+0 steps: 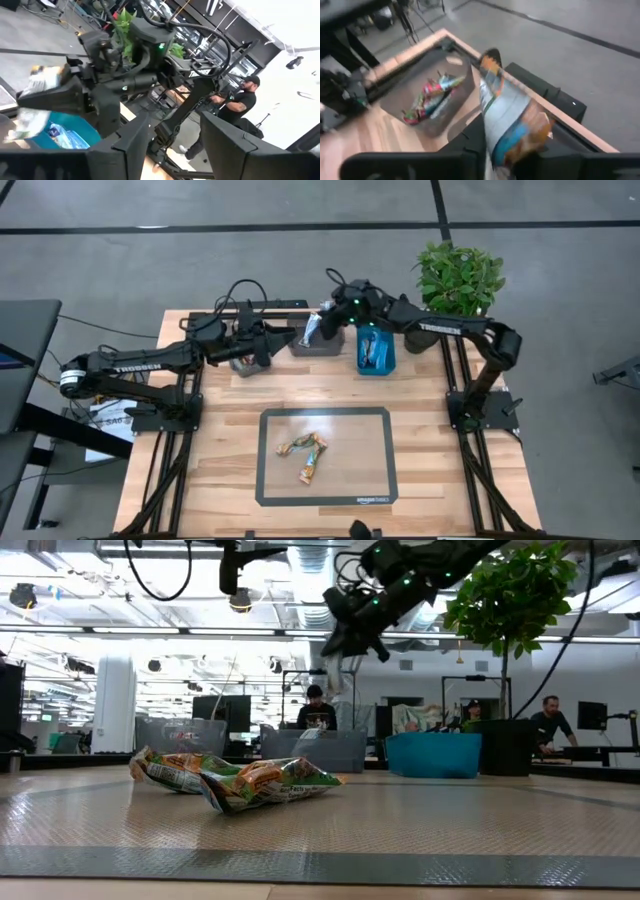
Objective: Pick and place Granola Bars by type
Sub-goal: Put the yellow granola bar into the right black bin
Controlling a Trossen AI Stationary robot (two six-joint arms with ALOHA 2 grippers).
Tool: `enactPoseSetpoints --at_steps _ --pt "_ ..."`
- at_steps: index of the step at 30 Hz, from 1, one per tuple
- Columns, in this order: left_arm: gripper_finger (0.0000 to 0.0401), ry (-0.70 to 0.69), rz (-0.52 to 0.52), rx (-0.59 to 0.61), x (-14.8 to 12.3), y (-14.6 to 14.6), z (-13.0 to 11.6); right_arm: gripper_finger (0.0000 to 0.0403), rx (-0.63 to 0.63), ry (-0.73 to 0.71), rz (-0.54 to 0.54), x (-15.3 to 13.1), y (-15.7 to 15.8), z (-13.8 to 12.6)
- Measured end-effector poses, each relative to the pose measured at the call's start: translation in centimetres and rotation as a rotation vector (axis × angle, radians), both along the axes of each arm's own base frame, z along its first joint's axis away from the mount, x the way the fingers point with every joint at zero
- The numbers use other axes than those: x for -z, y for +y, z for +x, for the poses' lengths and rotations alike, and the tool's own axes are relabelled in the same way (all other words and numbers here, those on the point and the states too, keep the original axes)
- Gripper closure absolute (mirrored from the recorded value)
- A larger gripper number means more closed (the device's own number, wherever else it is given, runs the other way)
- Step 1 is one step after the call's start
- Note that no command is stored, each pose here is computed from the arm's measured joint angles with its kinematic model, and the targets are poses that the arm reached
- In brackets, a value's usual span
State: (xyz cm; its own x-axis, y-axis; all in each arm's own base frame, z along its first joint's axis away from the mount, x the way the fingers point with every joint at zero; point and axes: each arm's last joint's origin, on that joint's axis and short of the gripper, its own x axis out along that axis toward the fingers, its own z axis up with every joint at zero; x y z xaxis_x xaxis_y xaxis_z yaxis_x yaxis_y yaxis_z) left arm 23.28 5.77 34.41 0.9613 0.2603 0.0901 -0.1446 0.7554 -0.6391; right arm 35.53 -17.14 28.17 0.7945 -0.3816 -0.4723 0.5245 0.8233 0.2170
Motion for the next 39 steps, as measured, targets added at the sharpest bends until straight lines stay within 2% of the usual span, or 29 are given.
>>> enactPoseSetpoints --at_steps 7,13,16,22,27,34,39 --pt "0.0233 0.005 -0.001 0.016 0.1 -0.1 0.0 0.0272 -0.017 0.053 -0.032 -0.5 -1.1 1.5" --pt "0.0233 0.022 -0.003 0.041 0.2 -0.2 0.1 0.0203 -0.016 0.058 -0.023 -1.6 -1.1 1.0" --pt "0.0233 0.069 0.002 0.092 0.6 -0.4 0.1 0.0184 -0.072 0.029 -0.029 -3.7 0.1 -0.1" --pt "0.0233 0.281 -0.026 0.299 2.8 -1.1 0.0 0.0178 -0.33 0.135 -0.026 -7.0 5.8 -3.2" --pt "0.0233 0.499 -0.019 0.425 4.8 -3.1 -0.4 0.0185 -0.469 0.202 -0.01 -8.8 11.0 -5.9" --pt "0.0233 0.829 -0.037 0.511 8.2 -6.2 -0.5 0.0191 -0.534 0.345 0.022 -8.4 15.4 -8.2" --pt "0.0233 0.96 -0.025 0.565 10.8 -8.3 1.1 0.0189 -0.611 0.45 0.036 -7.3 17.8 -8.3"
